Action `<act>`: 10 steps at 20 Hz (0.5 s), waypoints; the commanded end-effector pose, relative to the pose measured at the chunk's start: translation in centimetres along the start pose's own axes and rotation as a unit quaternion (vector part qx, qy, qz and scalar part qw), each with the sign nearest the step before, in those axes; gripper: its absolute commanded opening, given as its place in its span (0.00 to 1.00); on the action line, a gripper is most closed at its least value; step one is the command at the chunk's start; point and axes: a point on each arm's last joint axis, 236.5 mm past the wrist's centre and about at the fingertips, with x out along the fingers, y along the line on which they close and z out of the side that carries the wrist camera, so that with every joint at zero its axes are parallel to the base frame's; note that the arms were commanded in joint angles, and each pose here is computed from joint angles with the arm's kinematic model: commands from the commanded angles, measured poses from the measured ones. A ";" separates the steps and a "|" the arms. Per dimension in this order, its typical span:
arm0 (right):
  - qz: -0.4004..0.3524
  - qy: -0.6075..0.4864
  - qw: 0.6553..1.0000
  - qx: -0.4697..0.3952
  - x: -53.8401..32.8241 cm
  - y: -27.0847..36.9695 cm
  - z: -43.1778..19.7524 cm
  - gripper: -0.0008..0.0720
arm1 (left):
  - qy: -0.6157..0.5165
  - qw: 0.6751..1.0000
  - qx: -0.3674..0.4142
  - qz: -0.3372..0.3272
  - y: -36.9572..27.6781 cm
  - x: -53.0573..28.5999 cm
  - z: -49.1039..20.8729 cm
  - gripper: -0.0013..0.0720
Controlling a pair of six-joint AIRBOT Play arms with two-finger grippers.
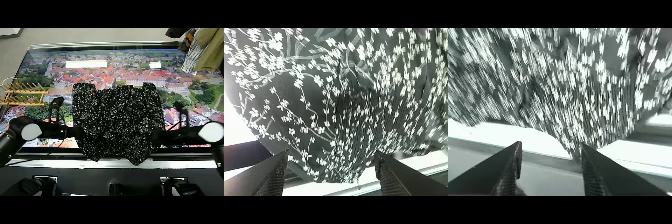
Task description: Fold the clothes and pants, and hang the long-sleeved shirts on hangers.
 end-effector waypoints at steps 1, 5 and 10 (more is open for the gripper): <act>-0.094 0.048 0.994 -0.040 2.6 -1.7 -4.0 0.68 | -0.004 0.998 0.047 0.031 -1.1 0.3 -1.4 0.85; -0.127 0.037 0.989 -0.069 6.0 -0.4 -7.0 0.73 | 0.025 0.998 0.048 0.040 -1.9 1.8 -4.6 0.85; -0.177 0.001 0.983 -0.048 8.6 -2.8 -8.4 0.73 | 0.055 0.996 0.047 0.059 -0.4 3.4 -7.1 0.85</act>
